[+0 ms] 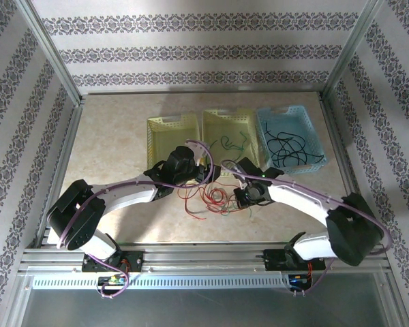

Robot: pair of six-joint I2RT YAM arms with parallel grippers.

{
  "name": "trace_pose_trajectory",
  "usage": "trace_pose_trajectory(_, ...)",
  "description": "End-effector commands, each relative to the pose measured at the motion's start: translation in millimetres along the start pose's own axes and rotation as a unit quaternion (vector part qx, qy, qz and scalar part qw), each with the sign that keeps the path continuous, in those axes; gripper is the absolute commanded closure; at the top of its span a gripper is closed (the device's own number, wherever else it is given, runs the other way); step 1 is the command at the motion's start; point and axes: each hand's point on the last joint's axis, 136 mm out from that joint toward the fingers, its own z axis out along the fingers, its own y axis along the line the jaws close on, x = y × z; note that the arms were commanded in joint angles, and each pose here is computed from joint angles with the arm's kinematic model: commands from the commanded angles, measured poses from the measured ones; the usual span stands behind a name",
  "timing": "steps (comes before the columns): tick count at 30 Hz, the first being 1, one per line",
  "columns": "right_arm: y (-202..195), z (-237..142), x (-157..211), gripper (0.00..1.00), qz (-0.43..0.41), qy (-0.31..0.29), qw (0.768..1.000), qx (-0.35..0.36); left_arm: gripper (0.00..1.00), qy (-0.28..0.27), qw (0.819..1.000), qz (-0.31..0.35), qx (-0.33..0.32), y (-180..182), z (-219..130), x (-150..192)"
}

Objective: Untangle the cables

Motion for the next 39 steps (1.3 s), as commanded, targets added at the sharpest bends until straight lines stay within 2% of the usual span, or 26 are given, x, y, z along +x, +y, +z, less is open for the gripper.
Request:
trace_pose_trajectory(1,-2.3,-33.0,-7.6,1.0,-0.004,-0.024,1.0,0.004,0.22,0.0,0.997,0.03,0.066,-30.3,-1.9,-10.4)
trace_pose_trajectory(7,-2.3,-75.4,-21.7,1.0,-0.022,-0.081,0.996,-0.001,0.22,0.023,0.985,0.048,0.164,-69.5,3.0,-9.9)
trace_pose_trajectory(12,4.3,-96.9,-38.5,1.0,-0.029,-0.135,0.99,-0.02,0.24,0.049,0.973,0.065,0.215,-91.3,11.2,-2.9)
trace_pose_trajectory(17,-6.2,-119.5,-59.1,1.0,0.017,-0.219,0.976,-0.008,0.29,0.073,0.961,0.08,0.254,-103.0,9.7,4.3)
trace_pose_trajectory(21,-8.7,-131.3,-69.6,1.0,0.058,-0.262,0.963,-0.033,0.33,0.097,0.956,0.089,0.264,-105.1,10.0,12.0)
trace_pose_trajectory(29,-13.9,-138.5,-76.8,1.0,0.149,-0.283,0.94,-0.114,0.39,0.119,0.949,0.094,0.277,-107.0,15.5,21.4)
trace_pose_trajectory(35,-20.1,-143.3,-80.8,1.0,0.224,-0.292,0.912,-0.183,0.55,0.127,0.945,0.094,0.286,-108.0,20.3,26.6)
trace_pose_trajectory(39,-24.2,-151.0,-85.9,1.0,0.279,-0.303,0.878,-0.244,0.63,0.132,0.944,0.092,0.287,-107.4,24.5,29.2)
